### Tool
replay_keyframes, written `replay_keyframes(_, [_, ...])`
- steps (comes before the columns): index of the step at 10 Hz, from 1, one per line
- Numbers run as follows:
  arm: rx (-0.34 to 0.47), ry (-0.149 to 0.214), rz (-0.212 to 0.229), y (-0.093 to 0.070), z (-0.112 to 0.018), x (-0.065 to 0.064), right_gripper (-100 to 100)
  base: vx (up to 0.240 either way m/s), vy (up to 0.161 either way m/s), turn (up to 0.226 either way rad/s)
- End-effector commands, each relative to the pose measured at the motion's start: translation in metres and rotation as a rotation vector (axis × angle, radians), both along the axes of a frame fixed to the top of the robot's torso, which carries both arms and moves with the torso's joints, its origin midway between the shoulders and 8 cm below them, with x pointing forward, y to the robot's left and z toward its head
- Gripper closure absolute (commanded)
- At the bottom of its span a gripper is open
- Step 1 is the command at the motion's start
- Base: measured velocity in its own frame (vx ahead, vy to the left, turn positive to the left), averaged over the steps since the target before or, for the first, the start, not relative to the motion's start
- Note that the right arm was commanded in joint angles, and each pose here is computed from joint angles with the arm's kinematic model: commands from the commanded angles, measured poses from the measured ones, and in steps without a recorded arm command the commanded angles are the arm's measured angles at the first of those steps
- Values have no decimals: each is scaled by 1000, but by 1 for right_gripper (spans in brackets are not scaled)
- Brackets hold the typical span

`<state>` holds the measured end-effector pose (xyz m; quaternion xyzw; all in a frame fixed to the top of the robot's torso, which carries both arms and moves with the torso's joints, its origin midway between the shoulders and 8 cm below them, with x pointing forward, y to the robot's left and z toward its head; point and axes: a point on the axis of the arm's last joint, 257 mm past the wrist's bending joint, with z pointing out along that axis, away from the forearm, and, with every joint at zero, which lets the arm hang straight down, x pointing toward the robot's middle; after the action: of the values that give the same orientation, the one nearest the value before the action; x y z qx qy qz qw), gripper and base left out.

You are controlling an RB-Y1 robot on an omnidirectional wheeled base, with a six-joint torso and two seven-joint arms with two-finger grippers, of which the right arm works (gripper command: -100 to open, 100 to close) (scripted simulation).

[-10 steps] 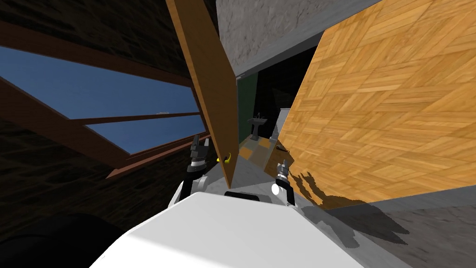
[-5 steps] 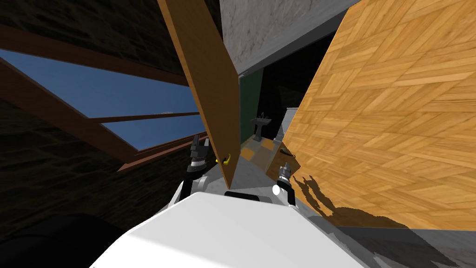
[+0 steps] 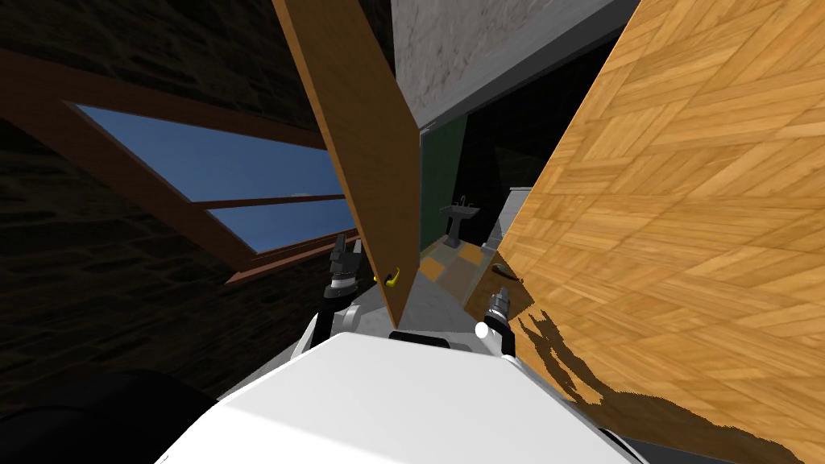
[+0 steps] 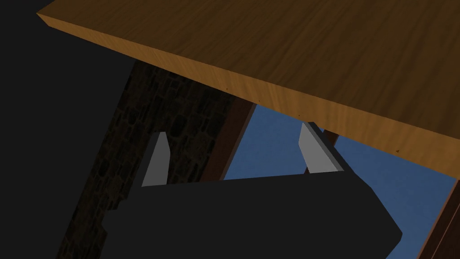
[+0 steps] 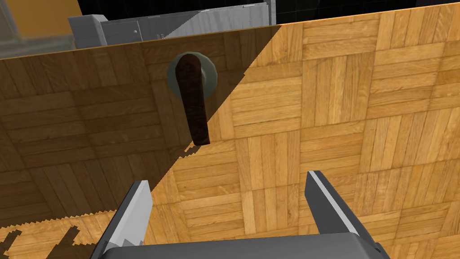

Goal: Pull the door open

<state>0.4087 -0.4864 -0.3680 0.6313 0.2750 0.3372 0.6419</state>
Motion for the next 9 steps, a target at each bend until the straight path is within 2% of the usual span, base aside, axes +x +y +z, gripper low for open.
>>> replay_keyframes(1, [-5,23,-27,-8,-7,-5,-100,62,-76,143])
replay_keyframes(9, [-19,81,-100,-31,-22,-23,-100,26,-49,64])
